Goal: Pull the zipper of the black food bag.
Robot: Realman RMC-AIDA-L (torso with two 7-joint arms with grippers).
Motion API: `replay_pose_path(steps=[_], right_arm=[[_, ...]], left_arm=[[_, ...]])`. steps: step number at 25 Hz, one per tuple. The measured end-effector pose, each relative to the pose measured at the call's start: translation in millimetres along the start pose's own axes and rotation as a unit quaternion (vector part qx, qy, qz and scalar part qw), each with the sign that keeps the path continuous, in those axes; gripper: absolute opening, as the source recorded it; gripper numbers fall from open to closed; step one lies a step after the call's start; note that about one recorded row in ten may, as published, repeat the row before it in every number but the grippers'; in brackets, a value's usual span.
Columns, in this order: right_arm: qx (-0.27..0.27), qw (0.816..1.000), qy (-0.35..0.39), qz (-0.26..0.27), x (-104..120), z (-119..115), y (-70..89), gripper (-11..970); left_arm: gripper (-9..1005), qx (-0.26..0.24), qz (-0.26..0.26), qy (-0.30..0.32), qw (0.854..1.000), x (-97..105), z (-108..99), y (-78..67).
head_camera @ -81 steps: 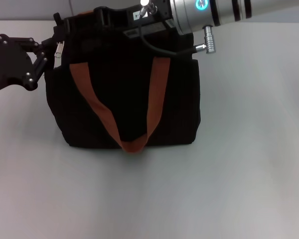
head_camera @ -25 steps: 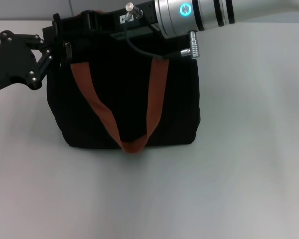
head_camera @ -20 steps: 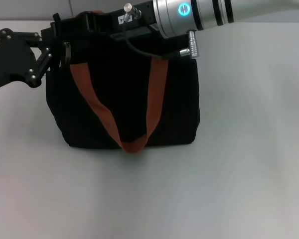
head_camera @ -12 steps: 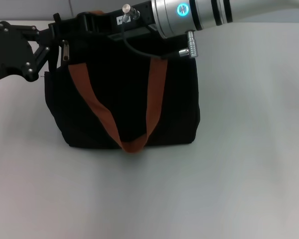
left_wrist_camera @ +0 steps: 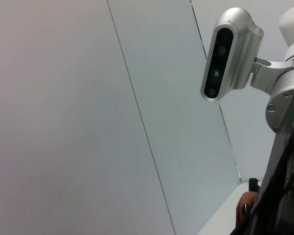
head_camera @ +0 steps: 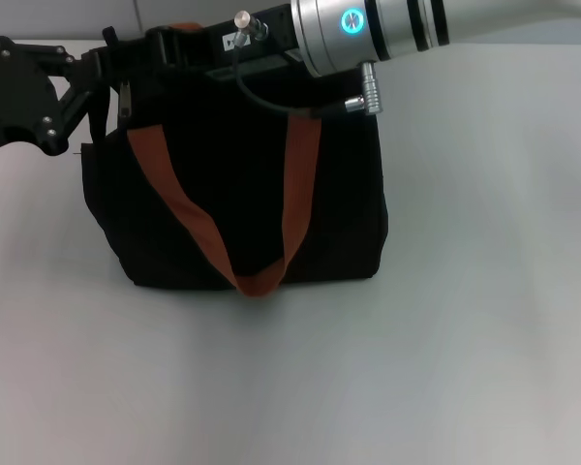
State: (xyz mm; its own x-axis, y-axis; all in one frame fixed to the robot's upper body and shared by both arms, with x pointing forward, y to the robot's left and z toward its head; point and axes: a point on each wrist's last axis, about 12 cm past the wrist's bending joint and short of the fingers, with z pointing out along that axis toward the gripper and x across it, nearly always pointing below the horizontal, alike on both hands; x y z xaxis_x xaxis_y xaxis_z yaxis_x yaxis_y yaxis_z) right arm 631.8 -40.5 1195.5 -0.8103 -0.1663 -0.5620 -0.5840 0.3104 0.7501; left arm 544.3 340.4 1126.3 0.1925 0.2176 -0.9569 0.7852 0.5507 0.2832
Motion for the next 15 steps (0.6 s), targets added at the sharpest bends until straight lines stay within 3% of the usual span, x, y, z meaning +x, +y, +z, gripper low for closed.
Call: replay_pose_path(steps=[15], right_arm=[[0.002, 1.0, -0.001, -0.004, 2.1, -1.0, -1.1, 782]], left_arm=[[32, 0.012, -0.01, 0.002, 1.0, -6.1, 0.7, 2.2]])
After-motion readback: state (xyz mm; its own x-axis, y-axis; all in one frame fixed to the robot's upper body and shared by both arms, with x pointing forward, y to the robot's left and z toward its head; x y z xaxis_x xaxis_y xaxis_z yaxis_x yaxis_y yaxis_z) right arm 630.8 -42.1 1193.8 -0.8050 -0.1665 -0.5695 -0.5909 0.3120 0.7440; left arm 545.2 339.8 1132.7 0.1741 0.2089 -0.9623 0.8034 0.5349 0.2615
